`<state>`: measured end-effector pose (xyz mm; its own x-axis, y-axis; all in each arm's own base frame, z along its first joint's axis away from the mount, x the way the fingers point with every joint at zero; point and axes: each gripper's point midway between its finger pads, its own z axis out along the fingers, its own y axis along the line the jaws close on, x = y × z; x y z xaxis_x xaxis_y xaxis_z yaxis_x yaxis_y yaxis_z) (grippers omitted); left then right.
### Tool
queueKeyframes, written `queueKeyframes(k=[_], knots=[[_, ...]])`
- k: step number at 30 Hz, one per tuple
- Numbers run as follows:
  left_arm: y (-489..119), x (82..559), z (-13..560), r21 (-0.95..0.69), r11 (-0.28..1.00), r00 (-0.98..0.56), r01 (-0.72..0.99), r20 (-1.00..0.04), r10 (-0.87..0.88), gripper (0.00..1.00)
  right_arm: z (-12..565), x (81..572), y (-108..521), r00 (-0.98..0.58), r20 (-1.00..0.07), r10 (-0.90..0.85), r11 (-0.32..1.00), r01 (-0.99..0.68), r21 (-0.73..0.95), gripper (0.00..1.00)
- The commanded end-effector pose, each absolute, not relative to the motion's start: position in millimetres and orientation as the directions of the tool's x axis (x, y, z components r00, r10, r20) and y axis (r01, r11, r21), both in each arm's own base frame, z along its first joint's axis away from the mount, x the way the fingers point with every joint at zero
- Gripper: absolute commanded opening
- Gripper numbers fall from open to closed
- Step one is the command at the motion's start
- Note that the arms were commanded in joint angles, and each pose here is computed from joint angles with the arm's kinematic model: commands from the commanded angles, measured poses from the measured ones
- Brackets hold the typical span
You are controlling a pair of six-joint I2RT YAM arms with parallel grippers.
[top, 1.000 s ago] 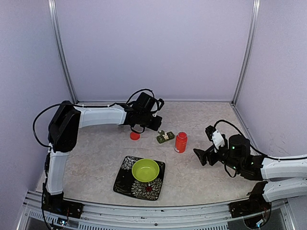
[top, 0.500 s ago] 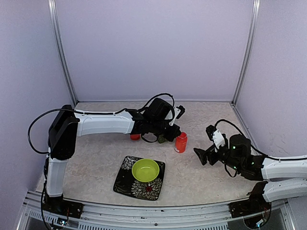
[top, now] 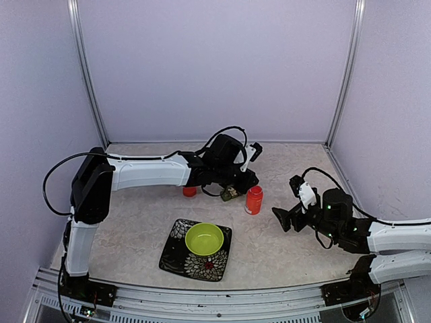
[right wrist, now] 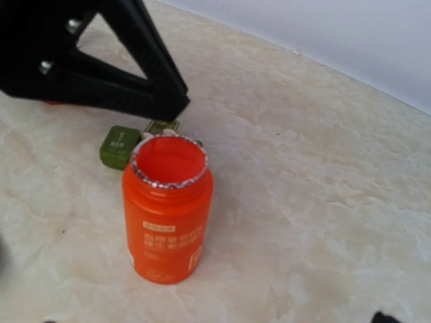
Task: Sort the pills into containers
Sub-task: Place the pill in the pill bottle, then pick up the pill container from the center of the board.
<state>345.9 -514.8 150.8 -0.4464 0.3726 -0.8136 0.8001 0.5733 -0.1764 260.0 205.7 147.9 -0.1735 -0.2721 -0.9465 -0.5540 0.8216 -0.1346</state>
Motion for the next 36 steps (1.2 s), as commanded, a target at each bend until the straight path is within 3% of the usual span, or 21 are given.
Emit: queueKeyframes(k=[1, 8, 14, 21, 27, 36], knots=[[-523.5, 351.3, 148.3, -0.167, 0.568, -0.430, 0.806, -0.824, 0.369, 0.21, 153.4, 260.5, 203.6, -0.162, -0.957, -0.242, 0.831, -0.544, -0.118, 1.00], [-519.7, 352.8, 153.0, -0.161, 0.577, -0.427, 0.801, -0.828, 0.362, 0.26, 152.8, 261.0, 204.3, -0.164, -0.956, -0.244, 0.830, -0.545, -0.118, 1.00], [-476.4, 373.5, 164.3, -0.182, 0.658, -0.470, 0.730, -0.833, 0.291, 0.30, 153.1, 260.7, 204.2, -0.163, -0.956, -0.243, 0.830, -0.545, -0.118, 1.00], [-435.1, 390.9, 124.5, -0.171, 0.719, -0.537, 0.673, -0.782, 0.317, 0.31, 150.9, 261.4, 205.9, -0.166, -0.954, -0.250, 0.826, -0.550, -0.121, 1.00], [-437.7, 395.4, 86.4, -0.128, 0.718, -0.547, 0.684, -0.740, 0.390, 0.31, 147.6, 262.2, 207.7, -0.174, -0.950, -0.258, 0.823, -0.554, -0.122, 1.00], [-447.4, 406.9, 73.1, -0.124, 0.705, -0.546, 0.698, -0.730, 0.412, 0.34, 147.1, 262.4, 207.6, -0.176, -0.950, -0.258, 0.824, -0.553, -0.121, 1.00]])
